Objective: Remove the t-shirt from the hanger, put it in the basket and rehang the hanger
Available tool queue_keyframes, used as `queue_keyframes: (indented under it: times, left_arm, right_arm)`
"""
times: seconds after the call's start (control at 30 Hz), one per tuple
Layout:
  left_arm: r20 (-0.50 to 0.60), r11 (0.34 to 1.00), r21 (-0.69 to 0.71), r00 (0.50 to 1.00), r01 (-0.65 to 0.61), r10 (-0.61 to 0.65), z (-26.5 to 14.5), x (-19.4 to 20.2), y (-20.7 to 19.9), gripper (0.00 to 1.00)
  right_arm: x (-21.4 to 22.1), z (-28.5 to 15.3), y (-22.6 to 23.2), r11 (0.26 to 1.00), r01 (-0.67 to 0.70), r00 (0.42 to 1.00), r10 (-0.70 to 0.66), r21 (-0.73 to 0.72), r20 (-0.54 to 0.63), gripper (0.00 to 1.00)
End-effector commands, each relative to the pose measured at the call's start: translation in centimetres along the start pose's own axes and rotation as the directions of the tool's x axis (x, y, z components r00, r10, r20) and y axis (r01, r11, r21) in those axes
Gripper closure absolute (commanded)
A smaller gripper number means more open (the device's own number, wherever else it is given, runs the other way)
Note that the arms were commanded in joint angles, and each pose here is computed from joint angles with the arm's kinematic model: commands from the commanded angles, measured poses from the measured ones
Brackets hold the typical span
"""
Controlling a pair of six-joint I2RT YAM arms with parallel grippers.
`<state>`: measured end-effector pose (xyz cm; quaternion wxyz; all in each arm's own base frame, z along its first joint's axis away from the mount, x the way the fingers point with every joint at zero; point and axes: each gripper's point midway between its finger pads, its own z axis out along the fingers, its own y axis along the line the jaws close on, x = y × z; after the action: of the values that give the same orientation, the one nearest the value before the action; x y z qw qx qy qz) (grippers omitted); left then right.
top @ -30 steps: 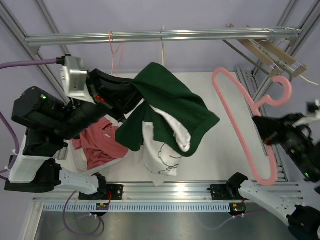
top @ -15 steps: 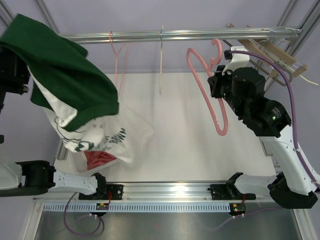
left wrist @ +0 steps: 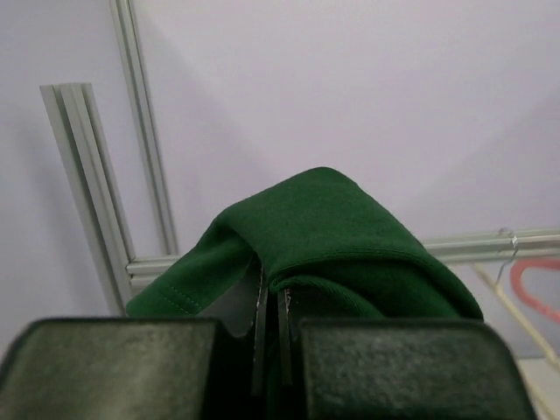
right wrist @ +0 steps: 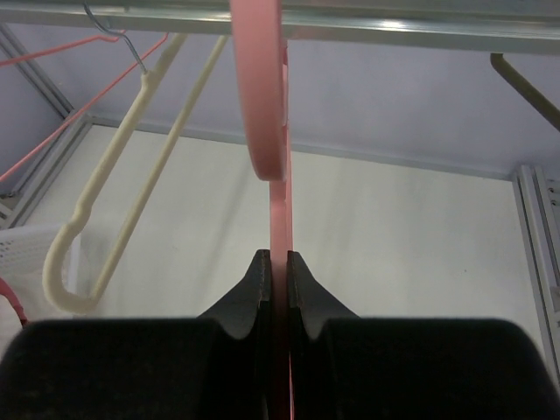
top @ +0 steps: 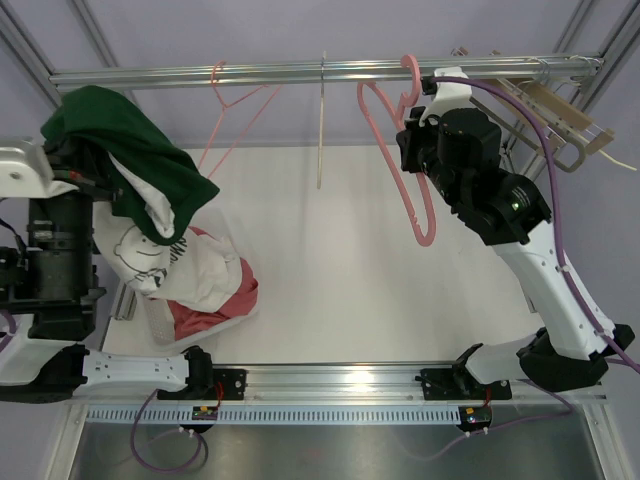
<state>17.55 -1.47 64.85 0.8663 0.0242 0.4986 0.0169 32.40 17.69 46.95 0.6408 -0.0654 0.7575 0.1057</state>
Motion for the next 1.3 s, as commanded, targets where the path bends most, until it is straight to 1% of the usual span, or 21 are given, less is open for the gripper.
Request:
queue_keyframes:
  times: [0.0,0.03,0.07,0.13,0.2,0.23,0.3,0.33,0.37,0.4,0.43,0.47,0.53,0.73,0.83,0.97,1.03,1.13,1.17,1.2,1.27]
  left_arm:
    - [0.015,0.993,-0.118,1.000,0.020,-0.019,-1.3,1.3,3.2,1.00]
    - [-0.001,0.994,-0.101,0.999,-0.041,0.041,-1.8,2.9,1.5,1.00]
    - [-0.018,0.989,-0.135,0.998,-0.059,0.057,-2.3,3.7,2.4,1.00]
    - [-0.050,0.984,-0.116,0.990,-0.134,0.129,-3.0,5.9,0.8,1.00]
    - [-0.077,0.983,-0.107,0.987,-0.149,0.142,-3.6,7.5,0.3,1.00]
    - [-0.104,0.970,-0.128,0.976,-0.205,0.193,-3.8,8.8,0.1,1.00]
    - [-0.150,0.963,-0.099,0.960,-0.252,0.236,-3.6,11.1,-1.4,1.00]
    - [-0.194,0.940,-0.149,0.942,-0.306,0.276,-3.3,12.2,-0.2,1.00]
    - [-0.225,0.954,-0.101,0.940,-0.283,0.255,-3.0,14.0,-1.6,1.00]
    - [-0.251,0.953,-0.112,0.936,-0.280,0.245,-2.9,15.0,-1.4,1.00]
    - [-0.281,0.942,-0.160,0.929,-0.294,0.242,-2.8,15.8,-0.2,1.00]
    - [-0.294,0.953,-0.164,0.935,-0.253,0.198,-2.9,16.7,-0.3,1.00]
    - [-0.308,0.950,-0.202,0.936,-0.238,0.169,-3.2,17.4,0.4,1.00]
    - [-0.412,0.922,-0.308,0.906,-0.236,0.095,-5.0,20.7,2.0,1.00]
    - [-0.427,0.899,-0.392,0.904,-0.195,0.010,-6.2,22.0,3.1,1.00]
    - [-0.522,0.865,-0.429,0.853,-0.259,-0.004,-7.5,25.0,4.3,1.00]
    - [-0.554,0.831,-0.473,0.832,-0.294,-0.021,-8.3,26.3,5.6,1.00]
    - [-0.550,0.799,-0.537,0.831,-0.271,-0.088,-9.8,27.7,6.7,1.00]
    - [-0.572,0.799,-0.529,0.815,-0.286,-0.087,-10.3,28.5,6.7,1.00]
    - [-0.578,0.787,-0.542,0.810,-0.294,-0.096,-10.6,28.9,7.2,1.00]
    - [-0.591,0.796,-0.540,0.797,-0.274,-0.127,-11.0,29.8,7.0,1.00]
  right_arm:
    - [-1.7,1.5,-0.3,1.000,0.010,0.999,-0.011,0.015,0.040,1.00]
    - [-1.3,2.5,0.0,1.000,0.028,0.999,-0.028,0.005,0.023,1.00]
    - [-1.9,2.6,0.1,1.000,0.029,0.999,-0.029,0.004,0.035,1.00]
    - [-2.4,3.5,0.1,0.999,0.036,0.999,-0.036,0.008,0.041,1.00]
    - [-3.0,3.9,0.2,1.000,0.029,0.998,-0.029,0.000,0.056,1.00]
    - [-3.4,4.0,0.4,1.000,0.029,0.998,-0.029,-0.008,0.063,1.00]
    - [-3.6,4.3,0.5,0.999,0.032,0.997,-0.031,-0.014,0.064,1.00]
    - [-3.4,5.0,0.6,0.999,0.039,0.998,-0.038,-0.019,0.054,1.00]
    - [-4.1,5.0,0.6,0.999,0.038,0.997,-0.037,-0.022,0.065,1.00]
    - [-3.6,5.4,0.4,0.999,0.047,0.998,-0.046,-0.017,0.046,1.00]
    - [-3.0,6.4,0.5,0.998,0.056,0.998,-0.055,-0.016,0.026,1.00]
    - [-3.2,6.7,0.0,0.999,0.054,0.998,-0.053,-0.004,0.026,1.00]
    - [-1.9,8.0,-0.1,0.998,0.063,0.998,-0.063,-0.002,-0.011,1.00]
    - [0.2,10.6,-0.8,0.999,0.038,0.998,-0.038,-0.003,-0.051,1.00]
    - [0.9,11.6,-1.3,1.000,0.024,0.998,-0.024,0.001,-0.065,1.00]
    - [2.0,12.5,-1.8,1.000,0.016,0.997,-0.015,0.008,-0.082,1.00]
    - [2.5,13.1,-2.2,1.000,0.012,0.996,-0.010,0.016,-0.094,1.00]
    - [3.9,13.4,-2.4,1.000,0.009,0.992,-0.005,0.025,-0.127,1.00]
    - [4.1,13.4,-2.4,1.000,0.005,0.992,-0.001,0.027,-0.128,1.00]
    - [3.3,13.0,-2.5,1.000,-0.006,0.995,0.008,0.024,-0.097,1.00]
    - [4.2,13.2,-2.5,1.000,-0.009,0.994,0.011,0.023,-0.109,1.00]
